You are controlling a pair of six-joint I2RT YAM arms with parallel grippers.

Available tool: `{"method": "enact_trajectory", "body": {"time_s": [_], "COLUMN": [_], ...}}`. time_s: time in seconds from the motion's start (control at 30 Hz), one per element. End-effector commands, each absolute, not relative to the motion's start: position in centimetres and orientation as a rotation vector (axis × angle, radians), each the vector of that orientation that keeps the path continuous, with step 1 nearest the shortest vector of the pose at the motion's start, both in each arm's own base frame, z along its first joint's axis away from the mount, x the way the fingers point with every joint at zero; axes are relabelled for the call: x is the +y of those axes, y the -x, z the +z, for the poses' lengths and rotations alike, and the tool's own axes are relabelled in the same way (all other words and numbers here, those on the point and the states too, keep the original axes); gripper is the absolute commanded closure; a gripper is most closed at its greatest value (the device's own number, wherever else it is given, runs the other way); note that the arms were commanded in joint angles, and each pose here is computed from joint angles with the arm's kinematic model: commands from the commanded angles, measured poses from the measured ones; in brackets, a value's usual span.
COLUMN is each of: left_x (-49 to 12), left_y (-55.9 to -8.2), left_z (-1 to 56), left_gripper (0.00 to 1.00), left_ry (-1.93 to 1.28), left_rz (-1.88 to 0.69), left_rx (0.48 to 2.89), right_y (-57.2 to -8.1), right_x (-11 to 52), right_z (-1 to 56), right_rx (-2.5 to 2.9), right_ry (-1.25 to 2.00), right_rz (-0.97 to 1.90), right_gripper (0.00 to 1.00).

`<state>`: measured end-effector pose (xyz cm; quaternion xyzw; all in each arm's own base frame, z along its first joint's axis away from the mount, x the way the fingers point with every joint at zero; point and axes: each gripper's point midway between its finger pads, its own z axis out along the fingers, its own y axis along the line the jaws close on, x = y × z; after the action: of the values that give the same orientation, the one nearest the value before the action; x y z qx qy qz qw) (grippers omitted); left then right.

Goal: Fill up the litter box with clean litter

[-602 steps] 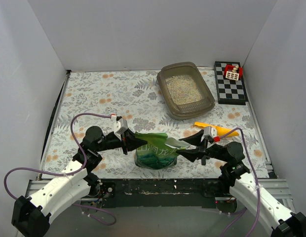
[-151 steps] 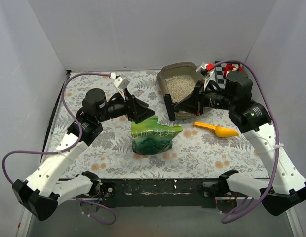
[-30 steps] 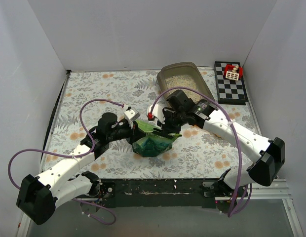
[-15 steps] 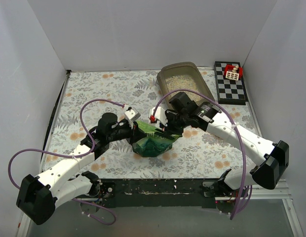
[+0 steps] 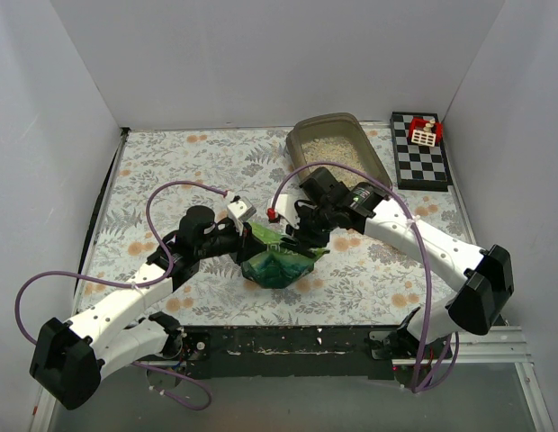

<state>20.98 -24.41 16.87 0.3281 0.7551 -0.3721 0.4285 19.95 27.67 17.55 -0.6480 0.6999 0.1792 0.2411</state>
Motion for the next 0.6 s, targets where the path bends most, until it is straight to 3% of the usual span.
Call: {"method": "enact_trajectory", "body": {"time_s": [0.0,0.13,0.27,0.33,0.57], "left_x": [-23.5,-23.5,-23.5,-23.4,-24.1], "left_y": [-21.1,-21.2,-21.3,-21.3,-20.6], "left_z": [16.0,15.9,15.9,15.9,17.3], "left_gripper": [0.96,0.91,0.87,0.85,0.67], "left_ry": [-0.793,-0.791,-0.789,-0.784,-0.823], "left_rz": [-0.888,-0.887,-0.884,-0.88,-0.94], "left_rx": [1.926,1.932,1.931,1.933,1.88], "right_y": [-18.9,-19.6,-20.2,-20.5,-22.5], "right_x": [25.0,25.2,25.1,25.4,24.9], "right_z": [15.9,17.3,19.2,20.8,27.7], "right_rx": [2.118,2.113,2.085,2.047,2.002], "right_ry": [1.779,1.716,1.644,1.593,1.186], "right_rz": [0.43,0.402,0.375,0.38,0.35], "right_gripper": [0.74,0.57,0.34,0.16,0.09]}}
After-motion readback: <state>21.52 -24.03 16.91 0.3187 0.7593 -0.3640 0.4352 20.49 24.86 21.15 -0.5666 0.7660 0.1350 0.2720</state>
